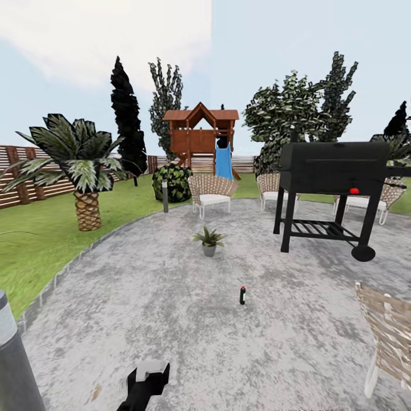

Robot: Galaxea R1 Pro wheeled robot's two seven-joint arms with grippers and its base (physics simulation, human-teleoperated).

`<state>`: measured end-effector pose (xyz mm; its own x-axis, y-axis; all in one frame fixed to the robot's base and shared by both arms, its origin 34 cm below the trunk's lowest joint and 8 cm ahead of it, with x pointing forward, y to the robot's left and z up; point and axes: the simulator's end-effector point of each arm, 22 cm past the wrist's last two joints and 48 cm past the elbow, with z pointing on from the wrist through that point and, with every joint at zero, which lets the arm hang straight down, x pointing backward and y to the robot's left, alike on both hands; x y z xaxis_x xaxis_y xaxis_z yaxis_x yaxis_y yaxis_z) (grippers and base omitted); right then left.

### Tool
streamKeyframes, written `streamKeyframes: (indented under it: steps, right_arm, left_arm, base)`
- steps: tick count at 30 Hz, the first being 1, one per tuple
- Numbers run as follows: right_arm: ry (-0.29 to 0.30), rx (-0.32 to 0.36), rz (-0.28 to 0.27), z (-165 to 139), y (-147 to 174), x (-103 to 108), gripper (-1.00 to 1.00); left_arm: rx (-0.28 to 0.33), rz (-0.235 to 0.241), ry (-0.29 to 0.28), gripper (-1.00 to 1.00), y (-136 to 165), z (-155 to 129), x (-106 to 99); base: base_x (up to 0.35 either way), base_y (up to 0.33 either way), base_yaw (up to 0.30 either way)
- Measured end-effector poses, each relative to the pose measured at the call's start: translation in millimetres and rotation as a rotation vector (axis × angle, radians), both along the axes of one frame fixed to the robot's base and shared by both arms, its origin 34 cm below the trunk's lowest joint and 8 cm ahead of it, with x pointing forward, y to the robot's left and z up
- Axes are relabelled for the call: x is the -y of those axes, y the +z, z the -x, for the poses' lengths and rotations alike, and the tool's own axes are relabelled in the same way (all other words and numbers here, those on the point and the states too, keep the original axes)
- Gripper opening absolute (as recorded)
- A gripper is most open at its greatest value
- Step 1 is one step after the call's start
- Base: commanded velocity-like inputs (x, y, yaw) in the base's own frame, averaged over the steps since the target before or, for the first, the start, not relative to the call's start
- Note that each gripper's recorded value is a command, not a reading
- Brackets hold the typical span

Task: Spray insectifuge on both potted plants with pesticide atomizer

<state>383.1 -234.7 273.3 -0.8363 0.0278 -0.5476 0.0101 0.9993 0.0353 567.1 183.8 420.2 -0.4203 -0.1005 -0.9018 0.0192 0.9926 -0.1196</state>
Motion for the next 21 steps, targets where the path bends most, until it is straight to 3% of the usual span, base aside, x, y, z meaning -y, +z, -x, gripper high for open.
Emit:
streamKeyframes:
  steps: [6, 12, 21]
  right_arm:
    - [0.000, 0.006, 0.000, -1.6, 1.8, 0.0, 1.00]
    - [0.000, 0.007, 0.001, -2.0, 2.2, 0.1, 1.00]
    - [0.000, 0.009, 0.000, -2.3, 2.5, 0.0, 1.00]
  left_arm:
    - [0.006, 0.000, 0.000, 1.00, 2.9, -0.7, 0.0]
    - [0.007, 0.000, 0.000, 1.00, 3.5, -0.8, -0.1]
    - [0.008, 0.000, 0.000, 1.00, 4.0, -1.0, 0.0]
  base:
    - [0.055, 0.028, -0.175]
    - [0.251, 0.138, -0.024]
    - [0.088, 0.067, -0.058]
